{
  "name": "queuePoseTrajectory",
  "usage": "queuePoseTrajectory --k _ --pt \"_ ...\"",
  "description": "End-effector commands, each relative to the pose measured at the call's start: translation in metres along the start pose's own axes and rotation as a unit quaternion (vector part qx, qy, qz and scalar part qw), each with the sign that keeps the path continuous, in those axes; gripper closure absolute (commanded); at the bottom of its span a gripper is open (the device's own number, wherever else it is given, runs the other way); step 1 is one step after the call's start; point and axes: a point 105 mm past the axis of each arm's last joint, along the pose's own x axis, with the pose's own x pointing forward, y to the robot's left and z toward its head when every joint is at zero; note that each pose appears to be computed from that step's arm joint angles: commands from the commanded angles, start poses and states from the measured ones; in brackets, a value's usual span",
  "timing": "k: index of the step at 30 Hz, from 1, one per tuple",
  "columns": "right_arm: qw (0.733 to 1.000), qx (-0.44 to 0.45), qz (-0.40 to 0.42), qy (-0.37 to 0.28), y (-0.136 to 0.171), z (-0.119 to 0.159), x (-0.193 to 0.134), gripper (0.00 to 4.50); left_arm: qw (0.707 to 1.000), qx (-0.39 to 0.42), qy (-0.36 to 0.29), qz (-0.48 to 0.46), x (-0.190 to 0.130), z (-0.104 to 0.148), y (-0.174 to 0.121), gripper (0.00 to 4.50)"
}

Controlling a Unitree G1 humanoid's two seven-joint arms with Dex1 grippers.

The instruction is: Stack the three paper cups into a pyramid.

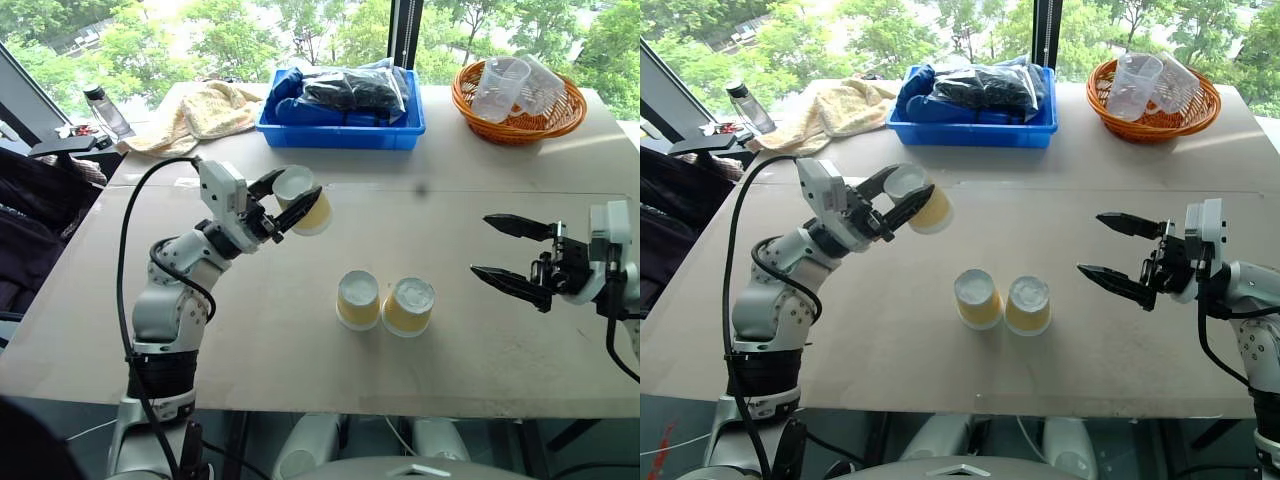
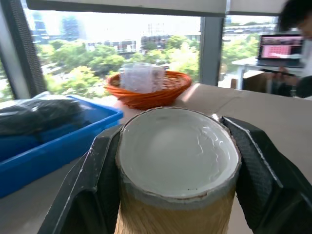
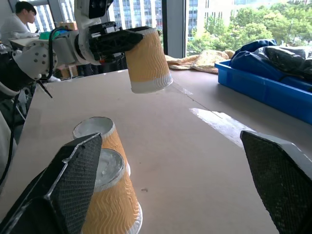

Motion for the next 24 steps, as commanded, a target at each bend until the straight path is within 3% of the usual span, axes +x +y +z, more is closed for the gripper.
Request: queuePoseTrajectory --k 1,8,24 --pt "1.0 -0.024 0.0 -0.003 0.004 0.012 -0.013 0.0 0.985 -0.008 0.006 -0.172 0.021 0.015 -0.043 2.04" --pt "1.0 -0.019 0.009 -0.006 0.017 0.014 -0.014 0.0 0.951 -0.045 0.018 -0.307 0.045 0.006 -0.077 2.04" --pt "0.999 -0.031 -0.007 -0.016 0.02 0.022 -0.005 0.0 0.946 -0.08 0.038 -0.313 0.042 -0.022 -0.075 2.04"
